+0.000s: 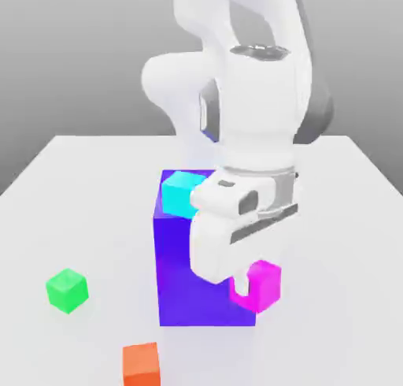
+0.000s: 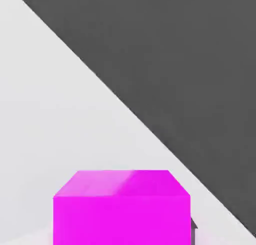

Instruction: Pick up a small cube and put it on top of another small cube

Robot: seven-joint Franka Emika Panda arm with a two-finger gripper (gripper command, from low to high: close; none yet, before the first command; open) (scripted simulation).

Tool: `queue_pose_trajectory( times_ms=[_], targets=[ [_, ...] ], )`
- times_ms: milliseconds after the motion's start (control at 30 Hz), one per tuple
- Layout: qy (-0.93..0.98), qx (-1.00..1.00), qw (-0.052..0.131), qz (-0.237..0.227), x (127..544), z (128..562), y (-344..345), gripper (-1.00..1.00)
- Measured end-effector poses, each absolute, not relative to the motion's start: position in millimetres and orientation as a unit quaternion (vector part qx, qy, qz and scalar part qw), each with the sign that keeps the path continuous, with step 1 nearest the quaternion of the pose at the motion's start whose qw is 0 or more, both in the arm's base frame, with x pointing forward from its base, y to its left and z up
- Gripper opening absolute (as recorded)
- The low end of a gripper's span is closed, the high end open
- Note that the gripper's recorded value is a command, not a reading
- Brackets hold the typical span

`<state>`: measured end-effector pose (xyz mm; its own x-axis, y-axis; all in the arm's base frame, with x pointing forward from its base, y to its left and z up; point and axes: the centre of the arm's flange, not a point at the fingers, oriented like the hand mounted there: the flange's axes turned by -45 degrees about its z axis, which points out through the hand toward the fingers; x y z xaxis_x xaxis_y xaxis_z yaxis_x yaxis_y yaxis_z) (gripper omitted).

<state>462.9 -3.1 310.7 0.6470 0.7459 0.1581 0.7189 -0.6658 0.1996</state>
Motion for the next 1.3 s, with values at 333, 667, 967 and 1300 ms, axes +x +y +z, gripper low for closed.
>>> queue_pose_trajectory(
  times_ms=[333,667,967,1300],
  targets=[
    [0.499,0.858,0.093,0.079,428.8,323.4,-137.3,-1.0],
    [0.589,0.807,0.049,0.022,360.0,280.5,-221.2,-1.0],
    [0.642,0.767,0.0,0.005,321.9,248.9,-246.1,-1.0],
    [0.647,0.763,0.002,0.014,332.6,241.0,-246.6,-1.0]
  ],
)
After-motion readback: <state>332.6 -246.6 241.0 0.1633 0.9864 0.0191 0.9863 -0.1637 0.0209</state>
